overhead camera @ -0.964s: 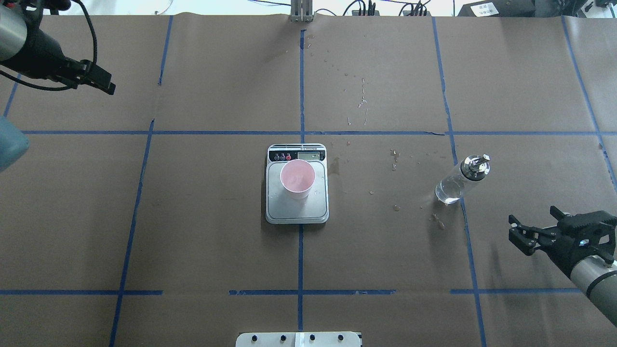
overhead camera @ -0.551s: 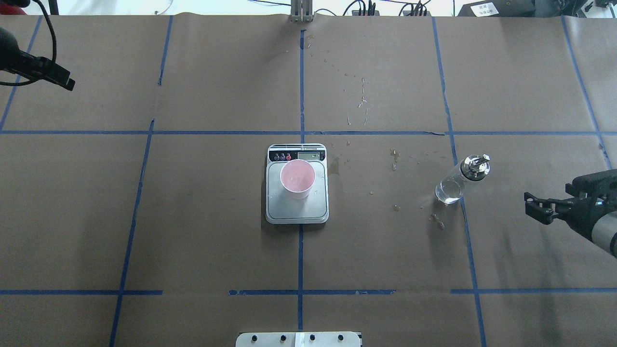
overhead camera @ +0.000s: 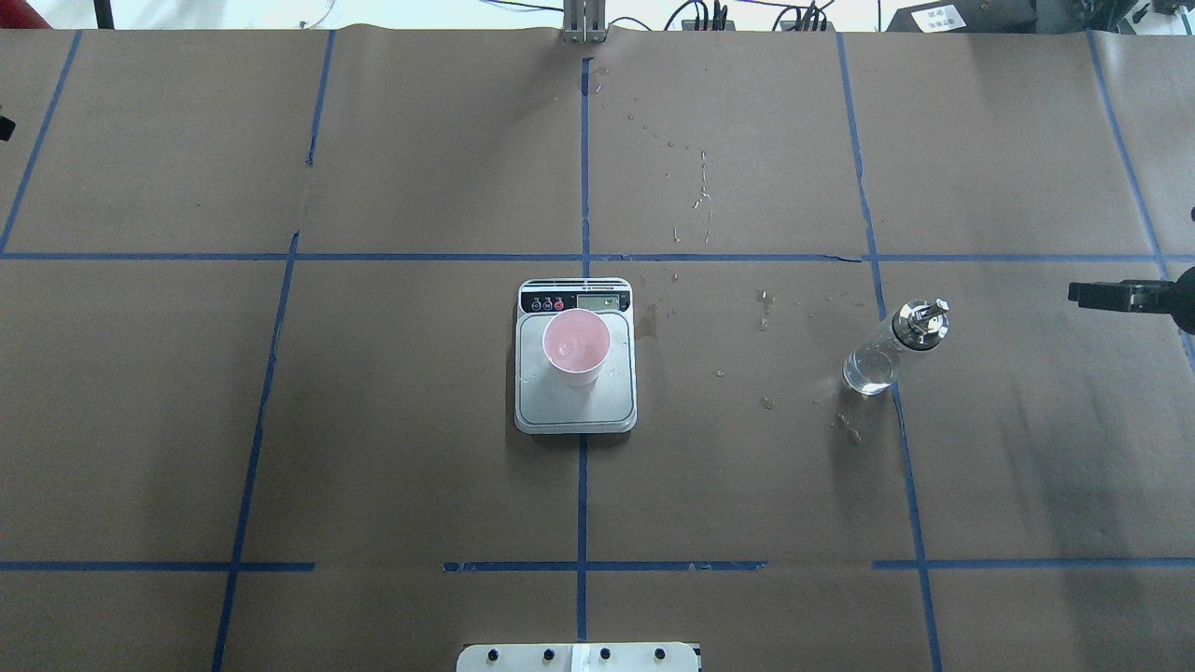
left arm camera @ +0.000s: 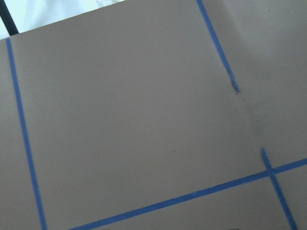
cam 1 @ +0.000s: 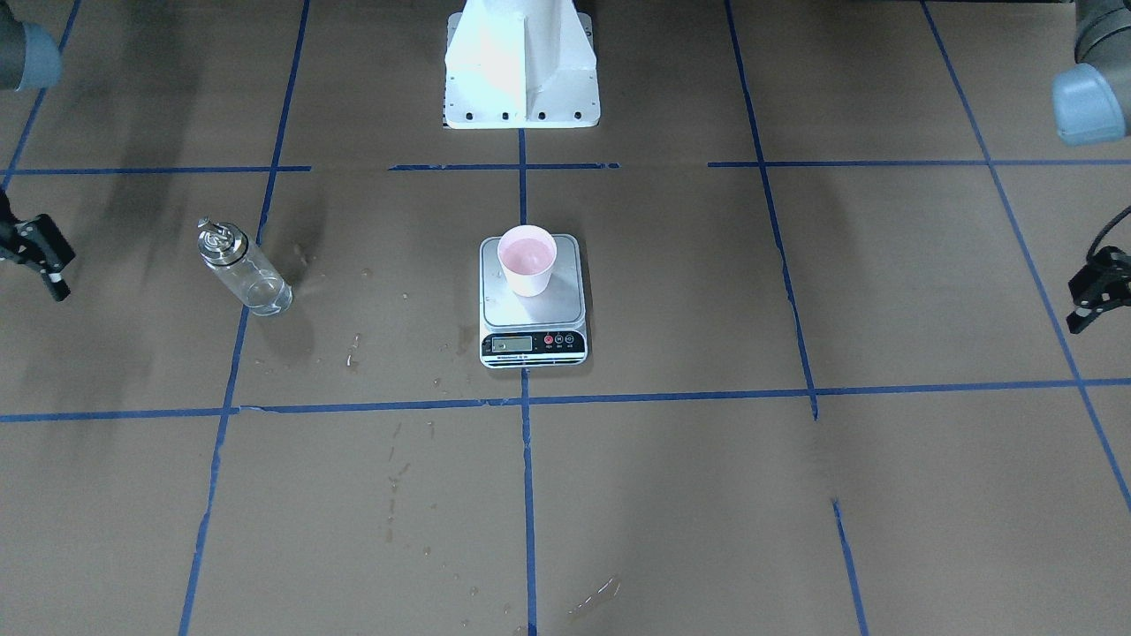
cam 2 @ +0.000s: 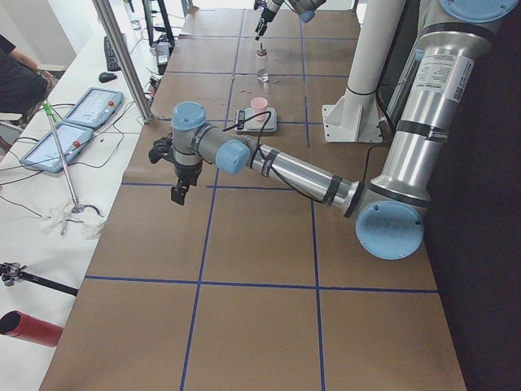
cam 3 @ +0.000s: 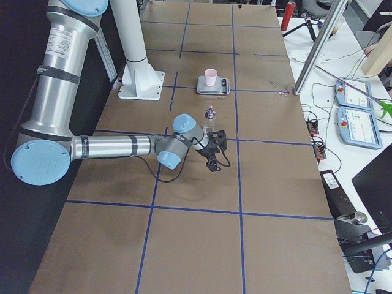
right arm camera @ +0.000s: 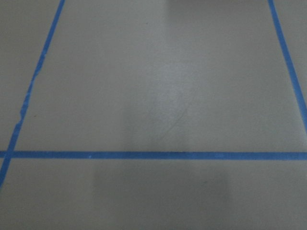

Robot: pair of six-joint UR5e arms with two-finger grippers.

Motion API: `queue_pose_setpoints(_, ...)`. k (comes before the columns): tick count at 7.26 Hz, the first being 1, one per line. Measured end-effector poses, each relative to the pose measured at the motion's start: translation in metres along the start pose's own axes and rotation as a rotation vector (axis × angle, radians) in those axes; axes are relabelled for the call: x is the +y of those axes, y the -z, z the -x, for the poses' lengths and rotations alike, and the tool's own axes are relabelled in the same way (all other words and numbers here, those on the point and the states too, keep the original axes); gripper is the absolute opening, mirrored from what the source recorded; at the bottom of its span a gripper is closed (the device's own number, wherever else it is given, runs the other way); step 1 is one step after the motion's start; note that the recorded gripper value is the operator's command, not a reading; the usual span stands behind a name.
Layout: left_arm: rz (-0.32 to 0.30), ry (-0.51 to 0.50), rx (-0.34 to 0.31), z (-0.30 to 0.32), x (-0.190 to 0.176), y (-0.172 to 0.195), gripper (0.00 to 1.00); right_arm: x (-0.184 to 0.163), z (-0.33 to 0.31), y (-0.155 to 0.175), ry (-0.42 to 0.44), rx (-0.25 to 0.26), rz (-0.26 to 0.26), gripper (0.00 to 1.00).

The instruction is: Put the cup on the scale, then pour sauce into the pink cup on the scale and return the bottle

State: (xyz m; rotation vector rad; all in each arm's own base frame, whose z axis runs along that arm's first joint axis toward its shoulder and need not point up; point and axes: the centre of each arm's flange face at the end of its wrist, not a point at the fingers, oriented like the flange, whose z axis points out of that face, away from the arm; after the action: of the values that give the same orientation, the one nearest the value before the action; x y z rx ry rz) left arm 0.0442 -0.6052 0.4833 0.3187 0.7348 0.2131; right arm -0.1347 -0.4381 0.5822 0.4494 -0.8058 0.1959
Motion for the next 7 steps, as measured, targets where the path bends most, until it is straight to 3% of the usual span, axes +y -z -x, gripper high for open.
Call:
queue_pose_setpoints(3,0.055,0.02,0.008,0.118,0.031,-0.009,1.0,-0.093,-0.079,0.025,0.061,0.016,0.168,1.0)
queue_pose_setpoints(5,0.081,0.114,0.084,0.161,0.068,-0.018,1.0,-0.117,-0.103,0.042,0.047,-0.009,0.299,1.0)
queue_pose_setpoints(7,0.109,0.176,0.135,0.173,0.109,-0.033,1.0,-0.125,-0.111,0.056,0.027,-0.056,0.382,1.0)
